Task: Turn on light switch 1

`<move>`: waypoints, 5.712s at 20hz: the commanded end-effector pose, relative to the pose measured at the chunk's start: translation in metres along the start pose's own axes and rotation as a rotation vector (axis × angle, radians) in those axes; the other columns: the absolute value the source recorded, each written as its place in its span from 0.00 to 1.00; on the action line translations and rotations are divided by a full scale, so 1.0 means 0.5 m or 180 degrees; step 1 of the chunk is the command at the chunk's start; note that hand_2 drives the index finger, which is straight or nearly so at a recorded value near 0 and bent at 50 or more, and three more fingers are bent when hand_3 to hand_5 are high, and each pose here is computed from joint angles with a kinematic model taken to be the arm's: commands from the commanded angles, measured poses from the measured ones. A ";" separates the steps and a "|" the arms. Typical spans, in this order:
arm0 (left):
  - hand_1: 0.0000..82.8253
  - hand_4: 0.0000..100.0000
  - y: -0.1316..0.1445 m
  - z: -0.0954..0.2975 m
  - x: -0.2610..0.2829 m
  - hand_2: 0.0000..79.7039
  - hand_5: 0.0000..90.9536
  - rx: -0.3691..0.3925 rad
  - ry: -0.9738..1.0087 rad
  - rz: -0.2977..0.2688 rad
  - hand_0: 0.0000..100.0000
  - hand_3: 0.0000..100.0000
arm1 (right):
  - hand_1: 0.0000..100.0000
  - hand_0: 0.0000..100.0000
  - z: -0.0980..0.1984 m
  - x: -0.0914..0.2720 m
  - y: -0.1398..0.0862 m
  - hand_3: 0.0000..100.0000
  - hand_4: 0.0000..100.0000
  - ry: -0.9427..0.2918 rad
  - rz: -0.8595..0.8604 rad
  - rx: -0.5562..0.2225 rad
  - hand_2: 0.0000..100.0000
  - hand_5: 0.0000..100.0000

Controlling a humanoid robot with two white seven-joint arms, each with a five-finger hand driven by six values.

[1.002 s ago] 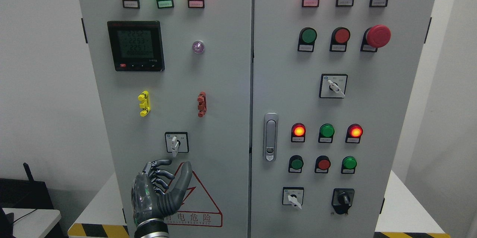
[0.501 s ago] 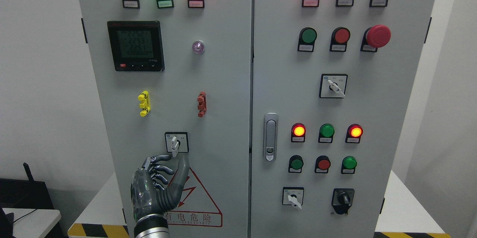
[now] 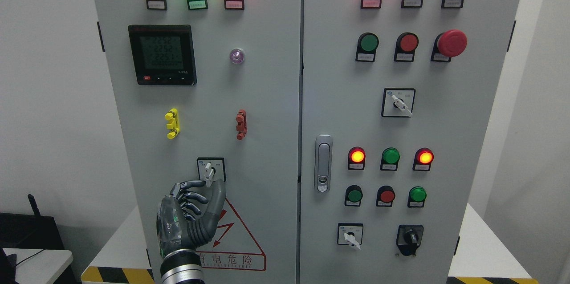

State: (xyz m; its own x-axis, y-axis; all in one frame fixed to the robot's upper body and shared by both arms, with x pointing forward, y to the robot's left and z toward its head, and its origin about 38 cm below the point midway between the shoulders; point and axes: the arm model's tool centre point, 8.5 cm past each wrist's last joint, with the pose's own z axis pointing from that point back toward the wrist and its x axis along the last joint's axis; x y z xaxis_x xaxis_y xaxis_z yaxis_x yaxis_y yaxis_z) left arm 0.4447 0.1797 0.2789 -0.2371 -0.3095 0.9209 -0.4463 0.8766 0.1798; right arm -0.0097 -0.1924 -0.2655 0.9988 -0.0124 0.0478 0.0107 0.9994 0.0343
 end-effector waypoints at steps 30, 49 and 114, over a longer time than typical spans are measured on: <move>0.53 0.83 -0.006 -0.015 0.019 0.53 0.91 -0.0007 0.0066 -0.0048 0.16 0.71 | 0.39 0.12 0.000 0.000 0.002 0.00 0.00 0.0000 -0.0020 0.0006 0.00 0.00; 0.53 0.82 -0.006 -0.019 0.025 0.53 0.90 -0.0007 0.0097 -0.0069 0.17 0.70 | 0.39 0.12 0.000 0.000 0.002 0.00 0.00 0.0000 -0.0020 0.0006 0.00 0.00; 0.37 0.80 -0.016 -0.029 0.018 0.45 0.89 -0.0081 0.0170 -0.0125 0.28 0.64 | 0.39 0.12 0.000 0.000 0.002 0.00 0.00 0.0000 -0.0020 0.0006 0.00 0.00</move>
State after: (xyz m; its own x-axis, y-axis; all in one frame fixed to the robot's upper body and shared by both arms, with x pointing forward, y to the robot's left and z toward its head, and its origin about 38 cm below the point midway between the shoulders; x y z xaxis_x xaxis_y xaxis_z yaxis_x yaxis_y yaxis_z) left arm 0.4579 0.1748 0.2920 -0.1784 -0.3249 0.9288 -0.4331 0.8735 0.2223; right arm -0.0097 -0.1924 -0.2655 0.9988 -0.0124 0.0477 0.0107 0.9994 0.0343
